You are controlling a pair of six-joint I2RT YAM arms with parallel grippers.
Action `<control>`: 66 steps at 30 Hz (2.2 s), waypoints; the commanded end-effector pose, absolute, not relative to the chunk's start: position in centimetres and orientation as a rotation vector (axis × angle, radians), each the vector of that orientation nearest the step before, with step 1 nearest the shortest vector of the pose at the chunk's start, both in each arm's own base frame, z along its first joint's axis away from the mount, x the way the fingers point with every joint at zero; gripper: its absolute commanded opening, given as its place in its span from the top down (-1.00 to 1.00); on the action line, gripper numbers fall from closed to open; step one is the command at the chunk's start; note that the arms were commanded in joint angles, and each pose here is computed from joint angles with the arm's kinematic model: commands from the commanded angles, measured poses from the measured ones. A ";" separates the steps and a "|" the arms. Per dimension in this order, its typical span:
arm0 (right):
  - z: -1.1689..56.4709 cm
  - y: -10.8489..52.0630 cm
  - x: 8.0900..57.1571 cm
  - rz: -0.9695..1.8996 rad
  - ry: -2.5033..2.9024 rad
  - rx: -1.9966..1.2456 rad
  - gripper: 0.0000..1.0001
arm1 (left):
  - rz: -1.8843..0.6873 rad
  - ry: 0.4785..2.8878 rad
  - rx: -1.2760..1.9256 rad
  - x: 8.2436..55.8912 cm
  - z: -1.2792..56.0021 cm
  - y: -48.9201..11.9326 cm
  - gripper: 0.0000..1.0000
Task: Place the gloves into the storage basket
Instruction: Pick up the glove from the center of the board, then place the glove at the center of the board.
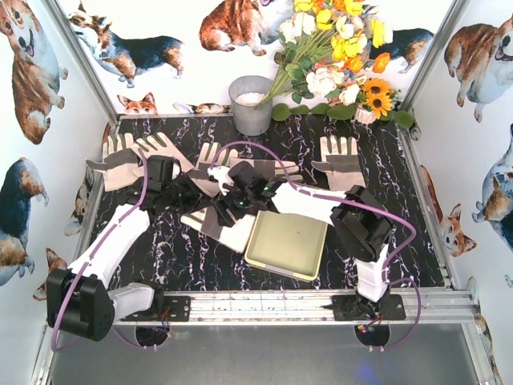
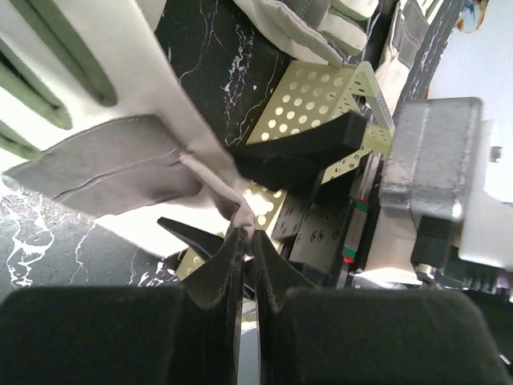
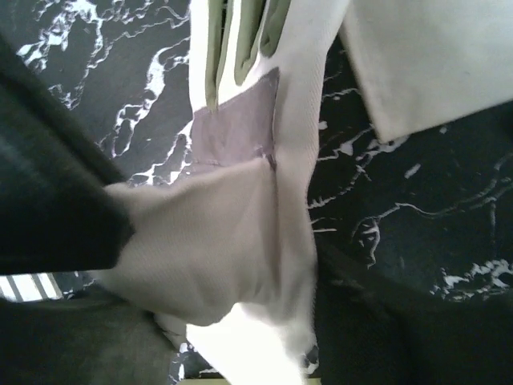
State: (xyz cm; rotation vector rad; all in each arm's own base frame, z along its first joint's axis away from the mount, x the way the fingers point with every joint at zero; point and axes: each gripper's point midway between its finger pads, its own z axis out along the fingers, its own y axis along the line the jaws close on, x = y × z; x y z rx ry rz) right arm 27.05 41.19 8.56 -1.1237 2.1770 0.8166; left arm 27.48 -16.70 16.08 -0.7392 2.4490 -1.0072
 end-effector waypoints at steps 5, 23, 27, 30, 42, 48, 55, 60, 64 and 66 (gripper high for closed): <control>13.7 44.2 27.2 0.936 2.107 -0.987 0.89 | -0.944 2.340 -0.785 29.3 19.3 -15.8 1.00; 23.7 41.6 30.7 0.845 2.051 -0.526 1.00 | -0.681 2.259 -0.709 30.1 22.8 -8.8 -0.88; 25.0 41.1 31.6 0.852 2.048 -0.428 1.00 | -0.724 2.215 -0.692 30.3 22.5 -7.2 -0.96; 26.0 41.3 32.1 0.870 2.041 -0.389 1.00 | -0.800 2.183 -0.657 30.1 22.1 -7.2 -0.97; 33.7 40.6 30.7 1.160 1.850 -0.298 1.00 | -1.308 1.916 -0.561 27.7 25.5 -11.7 -0.99; 35.2 39.7 28.3 1.278 1.803 -0.292 1.00 | -1.409 1.837 -0.561 27.9 26.6 -12.2 -0.99; 35.5 39.6 26.1 1.390 1.791 -0.325 1.00 | -1.557 1.822 -0.425 28.5 28.7 -13.6 -0.96; 35.1 39.9 25.2 1.441 1.805 -0.349 1.00 | -1.609 1.822 -0.362 28.7 29.5 -14.3 -0.73; 33.7 40.0 25.4 1.438 1.838 -0.322 1.00 | -1.593 1.842 -0.403 29.1 28.5 -14.2 -0.30; 32.9 40.0 25.5 1.419 1.858 -0.307 1.00 | -1.552 1.867 -0.434 29.2 27.6 -13.9 -0.07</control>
